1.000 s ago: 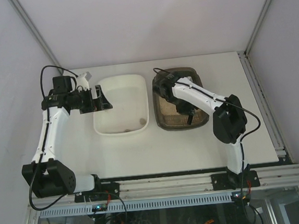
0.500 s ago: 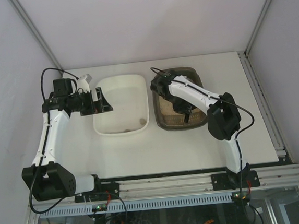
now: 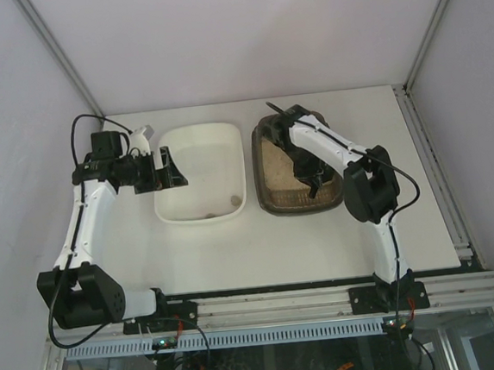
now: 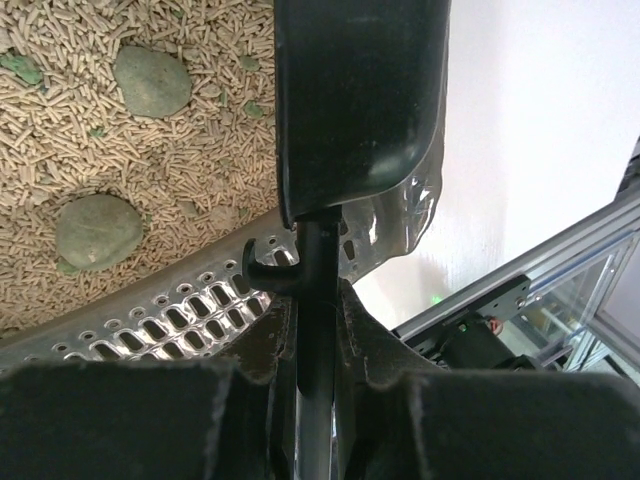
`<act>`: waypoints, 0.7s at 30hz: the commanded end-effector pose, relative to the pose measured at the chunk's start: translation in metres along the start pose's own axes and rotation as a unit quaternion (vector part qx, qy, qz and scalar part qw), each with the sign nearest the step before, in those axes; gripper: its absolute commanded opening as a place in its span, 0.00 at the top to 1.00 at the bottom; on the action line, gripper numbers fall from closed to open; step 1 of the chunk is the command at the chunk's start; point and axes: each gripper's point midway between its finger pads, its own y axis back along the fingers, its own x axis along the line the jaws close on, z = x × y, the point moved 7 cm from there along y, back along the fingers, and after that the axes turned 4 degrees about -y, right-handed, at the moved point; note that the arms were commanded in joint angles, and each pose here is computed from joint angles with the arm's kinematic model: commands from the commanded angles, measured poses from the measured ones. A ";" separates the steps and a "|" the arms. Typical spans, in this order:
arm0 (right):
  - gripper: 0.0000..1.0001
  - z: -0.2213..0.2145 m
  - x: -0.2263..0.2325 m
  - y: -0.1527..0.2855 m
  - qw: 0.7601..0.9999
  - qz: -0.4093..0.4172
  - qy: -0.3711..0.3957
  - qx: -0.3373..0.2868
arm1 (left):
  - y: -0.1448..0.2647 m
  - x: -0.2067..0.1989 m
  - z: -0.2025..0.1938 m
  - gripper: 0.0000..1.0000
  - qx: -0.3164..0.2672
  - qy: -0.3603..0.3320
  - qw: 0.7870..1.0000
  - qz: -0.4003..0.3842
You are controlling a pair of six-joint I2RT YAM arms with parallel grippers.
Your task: Clean the litter box
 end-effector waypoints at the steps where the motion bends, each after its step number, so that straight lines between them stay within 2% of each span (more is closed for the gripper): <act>1: 1.00 0.005 0.005 0.007 0.999 0.041 0.009 0.028 | -0.006 0.001 -0.003 0.00 0.002 -0.006 1.000 -0.013; 16: 1.00 0.011 0.022 0.020 0.973 0.181 0.006 0.144 | -0.009 0.003 -0.008 0.00 0.024 0.000 1.000 -0.015; 21: 1.00 0.020 0.025 0.018 0.968 0.206 -0.007 0.144 | -0.008 0.004 -0.009 0.00 0.026 -0.001 1.000 -0.008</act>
